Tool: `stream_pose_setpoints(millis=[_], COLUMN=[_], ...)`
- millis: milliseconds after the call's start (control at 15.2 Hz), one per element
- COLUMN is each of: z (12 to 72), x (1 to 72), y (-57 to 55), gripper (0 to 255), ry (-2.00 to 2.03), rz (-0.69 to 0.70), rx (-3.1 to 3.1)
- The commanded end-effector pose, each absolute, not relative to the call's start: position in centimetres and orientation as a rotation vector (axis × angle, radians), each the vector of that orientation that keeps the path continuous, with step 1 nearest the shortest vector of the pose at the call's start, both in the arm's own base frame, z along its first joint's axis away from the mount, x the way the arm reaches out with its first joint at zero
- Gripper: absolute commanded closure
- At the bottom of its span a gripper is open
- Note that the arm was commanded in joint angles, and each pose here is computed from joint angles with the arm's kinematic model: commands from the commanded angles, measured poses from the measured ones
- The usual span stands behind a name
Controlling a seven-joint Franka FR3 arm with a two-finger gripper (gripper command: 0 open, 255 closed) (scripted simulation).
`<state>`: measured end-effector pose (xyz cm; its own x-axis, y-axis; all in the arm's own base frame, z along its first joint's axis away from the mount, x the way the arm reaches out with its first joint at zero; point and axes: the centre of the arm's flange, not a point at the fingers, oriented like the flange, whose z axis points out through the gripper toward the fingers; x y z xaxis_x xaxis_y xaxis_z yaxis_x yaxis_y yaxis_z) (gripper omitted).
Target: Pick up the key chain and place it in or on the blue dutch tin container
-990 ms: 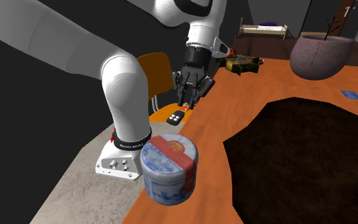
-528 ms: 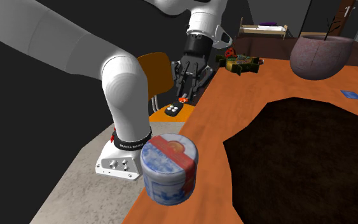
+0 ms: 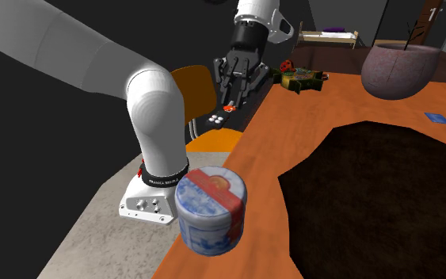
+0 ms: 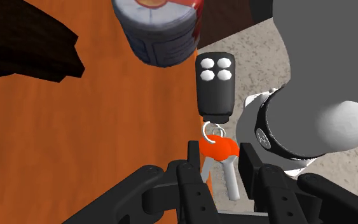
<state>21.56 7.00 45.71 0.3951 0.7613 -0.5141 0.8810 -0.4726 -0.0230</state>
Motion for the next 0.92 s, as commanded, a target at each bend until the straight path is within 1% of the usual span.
stream_pose_setpoints(millis=[0,132,858], z=[47.4,48.4,48.8], x=[21.1,21.1,18.8], y=[7.2,7.2,-7.2], gripper=[255,255,255], ry=[1.448,1.448,1.448], rz=[-0.645,-0.645,-0.645], rx=[2.398,2.398,2.398])
